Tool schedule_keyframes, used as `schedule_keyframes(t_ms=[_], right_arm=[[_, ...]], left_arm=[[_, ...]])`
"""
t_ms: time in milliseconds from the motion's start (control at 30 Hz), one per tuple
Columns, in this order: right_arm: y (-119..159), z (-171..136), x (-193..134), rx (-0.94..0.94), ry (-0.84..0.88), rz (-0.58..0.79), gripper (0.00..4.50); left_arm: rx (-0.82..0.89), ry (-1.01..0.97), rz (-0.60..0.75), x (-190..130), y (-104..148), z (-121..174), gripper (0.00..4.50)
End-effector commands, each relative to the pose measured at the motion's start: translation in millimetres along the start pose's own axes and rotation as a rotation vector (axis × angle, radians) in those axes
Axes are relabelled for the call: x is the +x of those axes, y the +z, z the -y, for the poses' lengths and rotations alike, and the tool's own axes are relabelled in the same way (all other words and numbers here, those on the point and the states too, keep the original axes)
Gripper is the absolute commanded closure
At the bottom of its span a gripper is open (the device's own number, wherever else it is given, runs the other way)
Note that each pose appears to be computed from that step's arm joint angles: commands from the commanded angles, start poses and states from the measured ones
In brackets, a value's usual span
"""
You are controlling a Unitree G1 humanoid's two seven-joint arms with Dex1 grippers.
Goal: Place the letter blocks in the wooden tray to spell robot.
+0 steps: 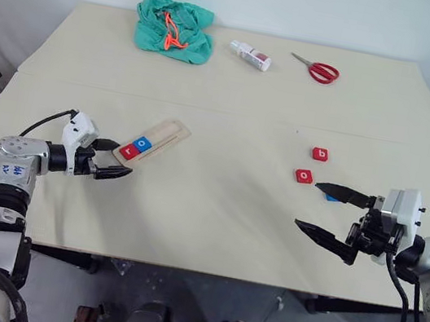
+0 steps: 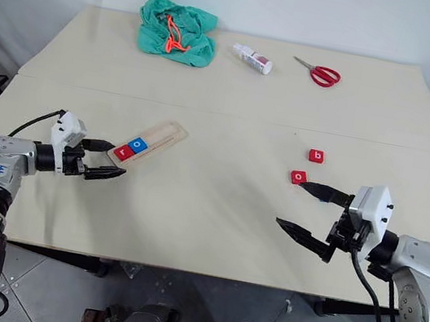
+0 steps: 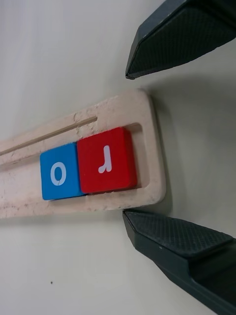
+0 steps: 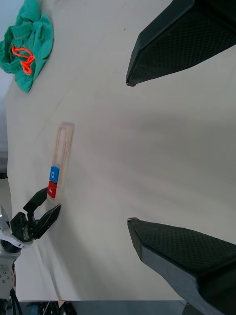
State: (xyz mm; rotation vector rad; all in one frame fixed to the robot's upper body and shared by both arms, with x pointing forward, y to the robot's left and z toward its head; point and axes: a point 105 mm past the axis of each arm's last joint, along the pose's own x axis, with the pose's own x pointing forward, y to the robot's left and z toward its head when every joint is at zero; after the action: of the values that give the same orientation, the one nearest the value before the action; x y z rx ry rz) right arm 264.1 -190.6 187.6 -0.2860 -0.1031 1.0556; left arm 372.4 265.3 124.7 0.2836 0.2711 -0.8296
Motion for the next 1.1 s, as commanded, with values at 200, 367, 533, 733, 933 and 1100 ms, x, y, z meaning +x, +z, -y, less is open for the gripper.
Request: schedule_keyframes(t_ms=[200, 367, 533, 733, 933, 1100], right_arm=[[5.0, 0.0, 0.8, -0.027, 0.002, 0.01, 0.02], [5.3, 0.4, 0.6, -0.028, -0.003, 0.008, 0.0], [3.6, 0.5, 0.1, -0.027, 0.001, 0.001, 0.0], [-0.1, 0.8, -5.4, -0.019, 0.026, -0.016, 0.0], [-17.8, -2.2, -24.5, -0.006, 0.143, -0.116, 0.0], [-22.6, -3.0, -40.1, 0.016, 0.207, -0.129, 0.0]], left_arm=[[-0.028, 0.008, -0.044, 15.8, -10.3, 4.8, 0.0], [-0.084, 0.01, -0.082, 22.6, -21.5, 9.5, 0.58], [-0.05, -0.009, -0.076, 25.3, -17.4, 14.3, 1.09], [0.021, -0.123, -0.018, 30.8, 4.5, 37.7, 1.09], [0.138, -0.258, 0.033, 48.3, 36.5, 77.8, 1.09], [0.215, -0.357, 0.063, 64.3, 54.8, 110.2, 1.09]])
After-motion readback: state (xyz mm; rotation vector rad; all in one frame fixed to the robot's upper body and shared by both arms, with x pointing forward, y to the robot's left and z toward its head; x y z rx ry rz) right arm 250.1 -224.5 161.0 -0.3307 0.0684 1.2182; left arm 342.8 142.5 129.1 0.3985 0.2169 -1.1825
